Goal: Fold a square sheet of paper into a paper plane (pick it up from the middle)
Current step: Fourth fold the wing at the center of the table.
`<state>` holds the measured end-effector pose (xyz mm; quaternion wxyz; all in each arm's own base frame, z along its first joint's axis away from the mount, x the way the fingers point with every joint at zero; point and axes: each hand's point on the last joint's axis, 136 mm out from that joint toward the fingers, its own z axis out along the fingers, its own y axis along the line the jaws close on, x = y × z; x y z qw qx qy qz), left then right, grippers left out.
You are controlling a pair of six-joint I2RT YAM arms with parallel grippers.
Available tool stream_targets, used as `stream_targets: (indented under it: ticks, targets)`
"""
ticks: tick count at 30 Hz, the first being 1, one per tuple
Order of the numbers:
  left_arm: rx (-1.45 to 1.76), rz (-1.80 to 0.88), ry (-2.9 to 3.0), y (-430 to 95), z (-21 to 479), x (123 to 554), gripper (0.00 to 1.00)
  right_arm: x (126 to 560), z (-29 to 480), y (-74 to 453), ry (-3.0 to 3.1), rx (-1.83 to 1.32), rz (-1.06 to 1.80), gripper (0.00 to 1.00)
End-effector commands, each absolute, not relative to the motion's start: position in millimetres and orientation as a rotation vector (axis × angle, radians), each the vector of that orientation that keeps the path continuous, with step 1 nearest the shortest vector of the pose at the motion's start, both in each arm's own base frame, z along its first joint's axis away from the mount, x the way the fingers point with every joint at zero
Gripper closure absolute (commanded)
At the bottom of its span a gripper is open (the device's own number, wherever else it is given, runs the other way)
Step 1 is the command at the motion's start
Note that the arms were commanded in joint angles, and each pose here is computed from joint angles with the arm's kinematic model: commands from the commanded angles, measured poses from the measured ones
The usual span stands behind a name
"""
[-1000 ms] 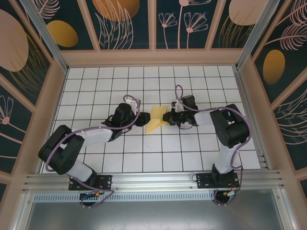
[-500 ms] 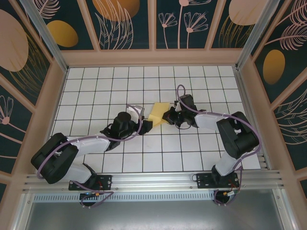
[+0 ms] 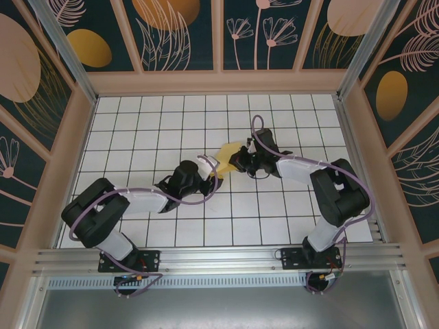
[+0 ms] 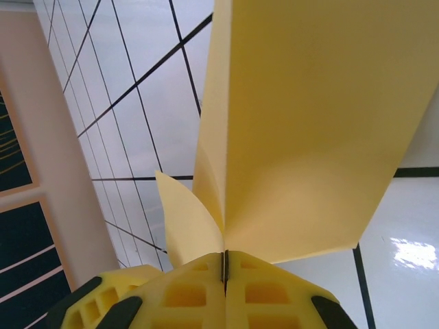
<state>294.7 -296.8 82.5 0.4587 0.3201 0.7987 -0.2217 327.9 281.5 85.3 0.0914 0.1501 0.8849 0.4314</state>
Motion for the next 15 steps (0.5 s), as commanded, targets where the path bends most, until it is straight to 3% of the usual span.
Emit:
stream_targets:
  ticks: [1, 15]
  targets:
    - [0.83, -0.458, 1.894, -301.4, 91.4, 308.9, 0.49, 328.6, 87.1, 289.6, 2.65, 0.444, 1.316, 0.95]
    - [0.886, -0.394, 1.887, -303.8, 83.3, 315.6, 0.52, 320.3, 83.7, 298.3, 2.704, 0.387, 1.304, 0.95]
